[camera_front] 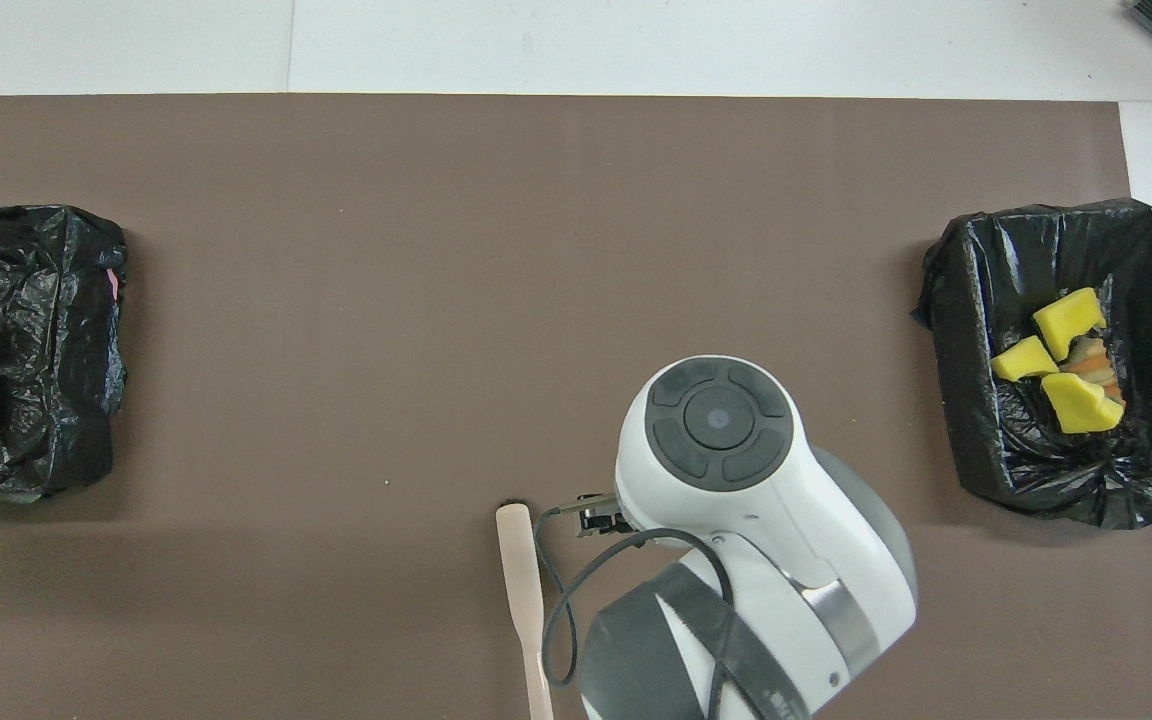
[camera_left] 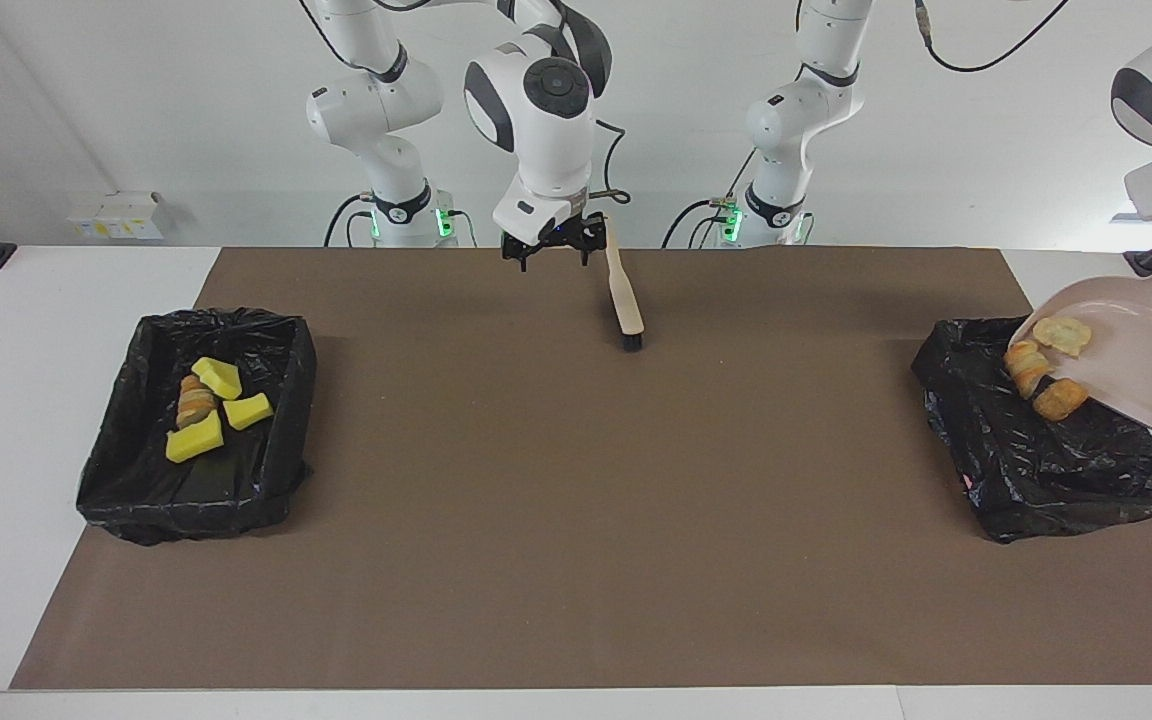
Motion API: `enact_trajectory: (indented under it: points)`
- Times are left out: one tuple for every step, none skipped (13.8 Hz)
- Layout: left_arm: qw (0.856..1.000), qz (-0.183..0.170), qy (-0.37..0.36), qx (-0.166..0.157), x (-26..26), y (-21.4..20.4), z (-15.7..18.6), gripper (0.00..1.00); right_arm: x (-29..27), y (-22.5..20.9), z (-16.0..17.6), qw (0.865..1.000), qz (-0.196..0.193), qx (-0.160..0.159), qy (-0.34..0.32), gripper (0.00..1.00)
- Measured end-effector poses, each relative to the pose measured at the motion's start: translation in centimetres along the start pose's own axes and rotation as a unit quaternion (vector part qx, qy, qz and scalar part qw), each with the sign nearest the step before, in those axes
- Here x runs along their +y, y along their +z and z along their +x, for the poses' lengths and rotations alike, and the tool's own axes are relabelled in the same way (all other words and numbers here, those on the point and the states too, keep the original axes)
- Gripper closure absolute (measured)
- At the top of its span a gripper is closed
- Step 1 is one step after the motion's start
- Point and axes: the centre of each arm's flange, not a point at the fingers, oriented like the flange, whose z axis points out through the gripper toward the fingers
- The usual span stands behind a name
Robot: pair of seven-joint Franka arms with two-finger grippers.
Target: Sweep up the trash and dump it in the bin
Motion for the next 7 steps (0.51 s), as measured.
enact_trajectory:
  points:
    - [1.0, 0.015, 0.013, -0.017, -0.2, -0.7, 0.3, 0.68, 1.1, -0.6, 0.6, 1.0, -0.005, 0.009, -0.003, 0.0]
    - [0.999, 0.026, 0.02, -0.028, -0.3, -1.4, 0.5, 0.68, 2.4, -1.3, 1.3, 1.0, -0.007, 0.017, -0.007, 0.0]
    - [0.998, 0.035, 0.024, -0.036, -0.5, -1.8, 0.6, 0.68, 4.1, -1.9, 2.1, 1.0, -0.007, 0.022, -0.015, 0.0]
    - [0.998, 0.042, 0.026, -0.043, -0.8, -2.2, 0.5, 0.68, 6.3, -2.4, 2.9, 0.999, -0.005, 0.025, -0.026, 0.0]
    - [0.997, 0.049, 0.025, -0.045, -1.2, -2.7, 0.5, 0.68, 8.8, -2.7, 3.8, 0.999, -0.002, 0.026, -0.038, 0.0]
    - [0.997, 0.056, 0.021, -0.043, -1.6, -3.4, 0.3, 0.68, 11.6, -2.9, 4.6, 0.998, 0.001, 0.027, -0.051, 0.0]
    - [0.997, 0.062, 0.015, -0.039, -1.9, -4.2, -0.1, 0.68, 14.3, -3.1, 5.2, 0.998, 0.001, 0.029, -0.062, 0.0]
